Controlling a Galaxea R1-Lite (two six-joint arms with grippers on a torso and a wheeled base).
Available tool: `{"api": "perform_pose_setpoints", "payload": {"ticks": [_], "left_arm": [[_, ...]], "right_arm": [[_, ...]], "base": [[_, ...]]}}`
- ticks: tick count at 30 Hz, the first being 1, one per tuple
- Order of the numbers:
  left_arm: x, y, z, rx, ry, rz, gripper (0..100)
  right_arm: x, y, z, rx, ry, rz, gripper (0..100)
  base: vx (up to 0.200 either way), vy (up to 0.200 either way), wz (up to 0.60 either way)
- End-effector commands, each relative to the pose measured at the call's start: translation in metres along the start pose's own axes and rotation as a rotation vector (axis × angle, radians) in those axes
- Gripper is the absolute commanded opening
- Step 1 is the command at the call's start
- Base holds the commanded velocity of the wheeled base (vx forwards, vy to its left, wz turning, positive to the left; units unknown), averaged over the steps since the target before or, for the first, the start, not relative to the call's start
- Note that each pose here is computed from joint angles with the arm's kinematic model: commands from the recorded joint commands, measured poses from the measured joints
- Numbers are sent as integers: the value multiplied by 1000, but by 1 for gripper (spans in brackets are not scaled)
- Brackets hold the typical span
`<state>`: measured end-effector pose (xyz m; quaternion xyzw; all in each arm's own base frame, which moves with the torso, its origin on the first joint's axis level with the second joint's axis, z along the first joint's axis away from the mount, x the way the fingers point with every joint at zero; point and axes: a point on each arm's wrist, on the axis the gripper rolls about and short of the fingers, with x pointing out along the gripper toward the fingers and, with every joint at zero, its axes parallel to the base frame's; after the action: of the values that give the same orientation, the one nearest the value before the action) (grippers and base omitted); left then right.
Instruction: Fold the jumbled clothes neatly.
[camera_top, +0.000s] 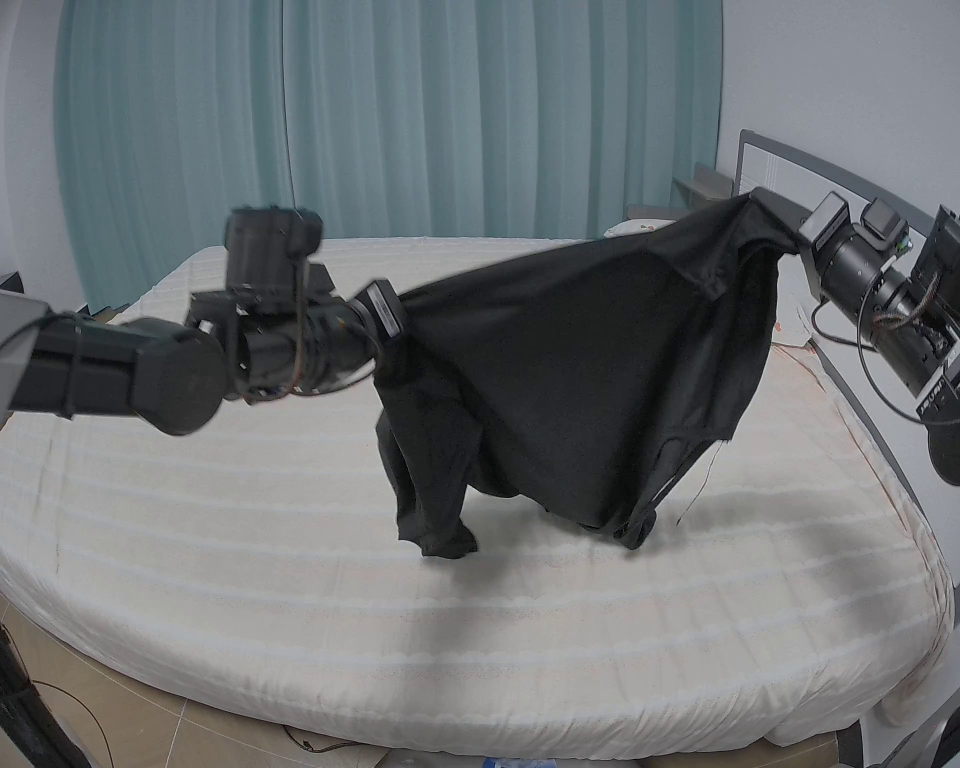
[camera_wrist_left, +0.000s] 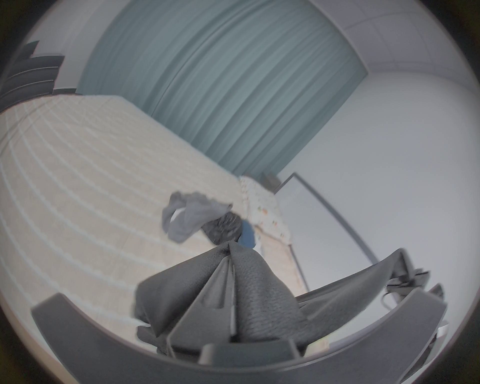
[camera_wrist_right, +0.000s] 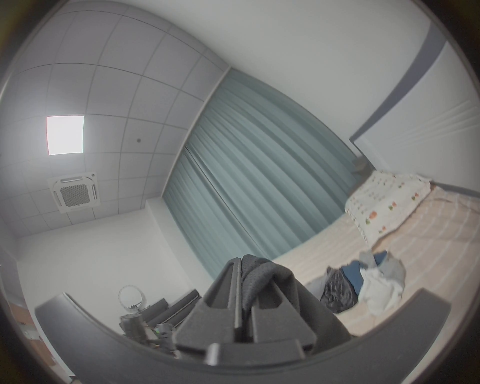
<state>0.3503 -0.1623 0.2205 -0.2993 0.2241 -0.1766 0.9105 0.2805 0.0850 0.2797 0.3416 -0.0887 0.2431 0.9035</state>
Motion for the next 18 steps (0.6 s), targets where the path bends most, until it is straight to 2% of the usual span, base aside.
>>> {"api": "perform_pose_setpoints", "payload": {"ticks": [1, 6, 9, 12, 18], "left_arm": [[-58, -25, 52, -19, -175, -83, 0], [-51, -15, 35, -96, -123, -45, 0], [-48, -9, 27, -126, -96, -27, 0], [-43, 5, 2, -147, -14, 26, 0], [-36, 21, -31, -162, 93, 92, 0]], "right_arm": [[15, -9, 11, -21, -56, 1, 0], [7, -32, -25, 4, 68, -80, 0], [1, -40, -36, 13, 108, -110, 0], [-12, -49, -53, 57, 176, -161, 0], [-22, -51, -72, 151, 242, -192, 0]], "base": [[0, 0, 0], [0, 0, 0], [0, 0, 0], [0, 0, 0], [0, 0, 0]]}}
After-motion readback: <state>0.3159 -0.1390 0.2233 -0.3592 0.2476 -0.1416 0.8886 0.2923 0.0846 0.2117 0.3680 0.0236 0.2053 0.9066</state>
